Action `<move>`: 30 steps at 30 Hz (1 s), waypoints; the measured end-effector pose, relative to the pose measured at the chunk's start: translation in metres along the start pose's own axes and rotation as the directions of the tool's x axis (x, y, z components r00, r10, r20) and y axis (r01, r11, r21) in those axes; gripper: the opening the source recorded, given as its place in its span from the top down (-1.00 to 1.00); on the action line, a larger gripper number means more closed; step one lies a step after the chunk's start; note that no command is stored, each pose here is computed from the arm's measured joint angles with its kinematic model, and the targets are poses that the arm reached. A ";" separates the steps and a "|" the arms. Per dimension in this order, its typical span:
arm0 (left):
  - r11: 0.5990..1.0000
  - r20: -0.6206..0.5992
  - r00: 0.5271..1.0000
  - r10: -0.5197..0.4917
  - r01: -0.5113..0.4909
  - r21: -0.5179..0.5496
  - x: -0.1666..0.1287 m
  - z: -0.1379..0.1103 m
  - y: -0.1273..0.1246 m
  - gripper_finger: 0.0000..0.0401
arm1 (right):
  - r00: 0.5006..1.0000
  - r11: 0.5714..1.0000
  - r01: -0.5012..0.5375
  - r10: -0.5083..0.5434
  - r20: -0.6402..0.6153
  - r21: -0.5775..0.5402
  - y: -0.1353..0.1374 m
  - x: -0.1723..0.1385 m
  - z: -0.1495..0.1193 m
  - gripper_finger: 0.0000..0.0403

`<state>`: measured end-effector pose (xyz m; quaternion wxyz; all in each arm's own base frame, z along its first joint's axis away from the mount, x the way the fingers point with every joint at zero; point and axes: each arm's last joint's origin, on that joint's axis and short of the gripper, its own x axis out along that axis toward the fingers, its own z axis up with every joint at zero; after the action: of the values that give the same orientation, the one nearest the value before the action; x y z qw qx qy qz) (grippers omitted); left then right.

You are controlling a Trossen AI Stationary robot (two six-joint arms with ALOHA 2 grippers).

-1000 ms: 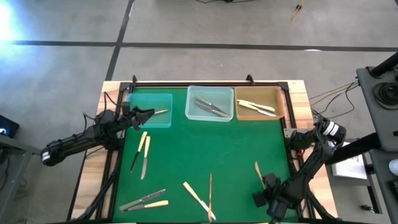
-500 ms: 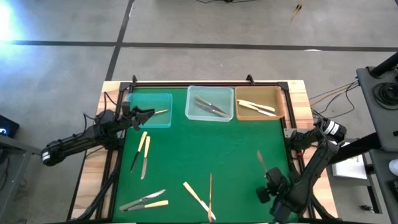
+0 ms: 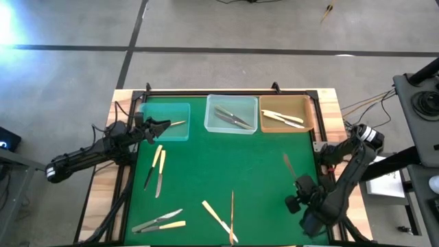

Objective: Sort silverware by color (type)
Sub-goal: Put the gold knife into the blue bin

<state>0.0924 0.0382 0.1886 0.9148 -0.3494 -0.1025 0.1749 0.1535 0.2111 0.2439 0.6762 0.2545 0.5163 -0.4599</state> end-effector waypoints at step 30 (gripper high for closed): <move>1.000 0.000 1.000 0.000 0.000 0.000 0.000 0.000 0.000 0.46 | 0.960 0.973 -0.227 0.220 0.172 0.027 0.044 0.044 0.201 0.94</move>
<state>0.0924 0.0382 0.1886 0.9147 -0.3495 -0.1025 0.1750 0.2879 0.0509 0.2650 0.7588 0.2871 0.4145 -0.4123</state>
